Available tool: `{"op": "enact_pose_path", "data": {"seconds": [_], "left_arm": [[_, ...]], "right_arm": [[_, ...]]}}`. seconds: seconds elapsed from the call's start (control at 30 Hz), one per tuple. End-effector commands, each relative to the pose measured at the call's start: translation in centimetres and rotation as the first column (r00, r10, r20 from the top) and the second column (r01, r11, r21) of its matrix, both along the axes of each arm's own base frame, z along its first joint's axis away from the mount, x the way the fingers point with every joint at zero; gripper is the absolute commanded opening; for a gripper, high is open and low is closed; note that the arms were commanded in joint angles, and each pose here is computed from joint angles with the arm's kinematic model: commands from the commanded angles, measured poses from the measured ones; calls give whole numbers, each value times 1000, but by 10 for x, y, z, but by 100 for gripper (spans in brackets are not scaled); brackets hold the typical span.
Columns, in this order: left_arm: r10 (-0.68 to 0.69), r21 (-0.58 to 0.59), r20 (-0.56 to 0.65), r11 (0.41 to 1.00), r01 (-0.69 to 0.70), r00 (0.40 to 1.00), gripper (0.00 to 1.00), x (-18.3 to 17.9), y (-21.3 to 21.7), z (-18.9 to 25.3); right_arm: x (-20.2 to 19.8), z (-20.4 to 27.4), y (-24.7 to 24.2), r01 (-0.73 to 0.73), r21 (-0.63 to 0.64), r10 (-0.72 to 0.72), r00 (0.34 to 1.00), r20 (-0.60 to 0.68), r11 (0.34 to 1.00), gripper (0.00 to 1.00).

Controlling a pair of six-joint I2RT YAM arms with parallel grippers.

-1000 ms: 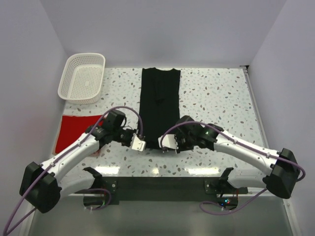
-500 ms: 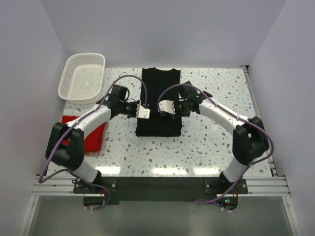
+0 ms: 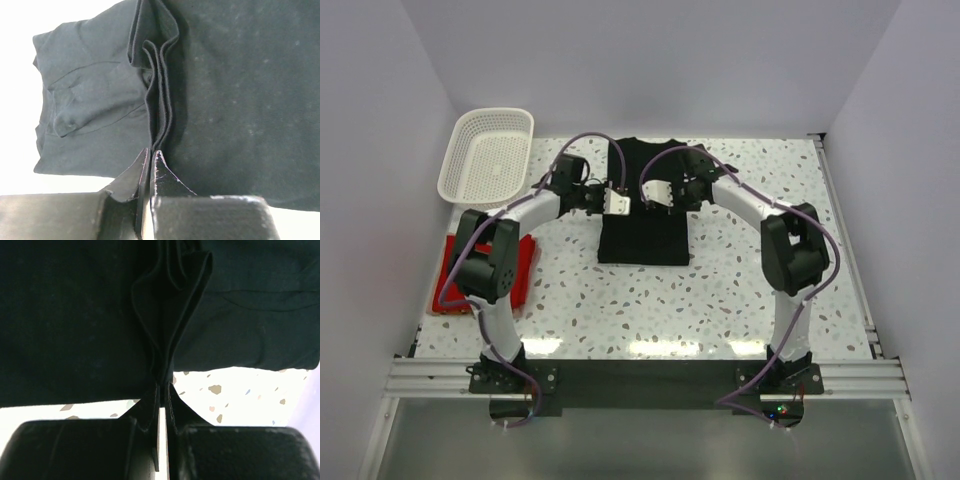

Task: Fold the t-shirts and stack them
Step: Fold the tshirt

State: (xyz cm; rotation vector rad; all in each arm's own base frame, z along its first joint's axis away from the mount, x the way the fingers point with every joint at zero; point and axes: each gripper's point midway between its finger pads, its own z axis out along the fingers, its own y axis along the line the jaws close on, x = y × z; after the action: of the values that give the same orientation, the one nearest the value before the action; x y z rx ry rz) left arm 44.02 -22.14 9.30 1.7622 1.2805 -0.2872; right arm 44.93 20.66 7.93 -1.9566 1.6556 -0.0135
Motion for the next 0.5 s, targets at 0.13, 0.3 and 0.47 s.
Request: {"op": "enact_pose_path", "data": {"seconds": [0.13,0.3,0.47], "left_arm": [[37,-28,107,999,-34,994,0,40,-3,1],[72,-35,118,997,-68,990,8,51,-2,-6],[268,-120,53,958,-260,962,42,75,12,17]], "right_arm": [[32,10,10,-29,31,26,996,91,999,0],[44,-2,5,12,-1,-11,994,108,1000,0],[66,32,-2,114,34,-118,979,168,993,27]]}}
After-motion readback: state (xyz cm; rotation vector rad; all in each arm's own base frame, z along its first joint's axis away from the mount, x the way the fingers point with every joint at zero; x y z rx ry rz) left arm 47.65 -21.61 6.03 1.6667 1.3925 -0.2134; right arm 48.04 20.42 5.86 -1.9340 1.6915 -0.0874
